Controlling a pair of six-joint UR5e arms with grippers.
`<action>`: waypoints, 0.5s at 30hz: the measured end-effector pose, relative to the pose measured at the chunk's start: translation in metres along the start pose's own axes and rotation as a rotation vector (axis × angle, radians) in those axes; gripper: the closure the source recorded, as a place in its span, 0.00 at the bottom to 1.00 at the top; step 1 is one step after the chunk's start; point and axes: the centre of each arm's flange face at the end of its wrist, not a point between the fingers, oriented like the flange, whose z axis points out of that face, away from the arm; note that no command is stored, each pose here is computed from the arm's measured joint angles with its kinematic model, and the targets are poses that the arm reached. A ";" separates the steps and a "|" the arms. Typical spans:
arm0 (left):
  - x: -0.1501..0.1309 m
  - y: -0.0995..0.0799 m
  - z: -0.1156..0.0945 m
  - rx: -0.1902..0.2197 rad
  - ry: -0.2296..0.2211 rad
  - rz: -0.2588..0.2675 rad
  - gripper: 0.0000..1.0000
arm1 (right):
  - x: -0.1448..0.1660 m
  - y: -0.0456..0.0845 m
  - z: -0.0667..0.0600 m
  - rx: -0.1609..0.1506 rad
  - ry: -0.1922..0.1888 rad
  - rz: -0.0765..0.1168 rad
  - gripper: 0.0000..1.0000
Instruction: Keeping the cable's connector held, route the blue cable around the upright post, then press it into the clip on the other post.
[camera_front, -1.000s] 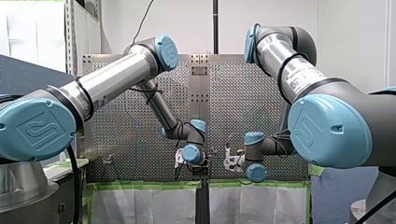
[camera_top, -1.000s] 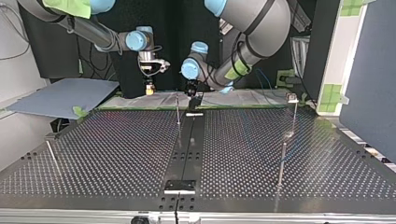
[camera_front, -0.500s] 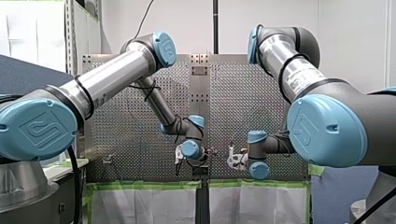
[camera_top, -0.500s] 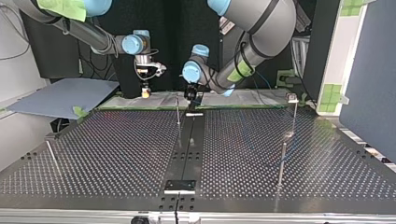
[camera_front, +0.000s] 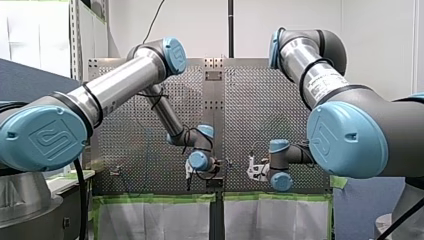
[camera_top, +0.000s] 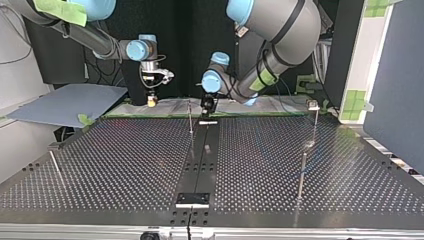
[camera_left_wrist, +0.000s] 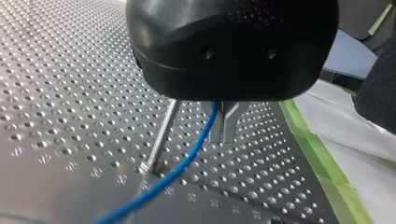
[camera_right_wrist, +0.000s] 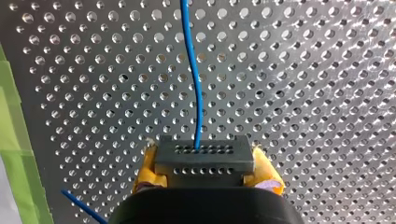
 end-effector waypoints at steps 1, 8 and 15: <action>0.002 0.002 0.001 0.006 0.003 -0.010 1.00 | 0.000 0.001 0.001 -0.001 0.000 0.002 1.00; -0.001 0.005 0.008 0.047 0.010 -0.055 1.00 | 0.003 0.008 0.009 -0.011 -0.003 0.008 1.00; -0.006 0.002 0.013 0.088 0.005 -0.075 1.00 | 0.004 0.013 0.015 -0.018 -0.013 0.009 1.00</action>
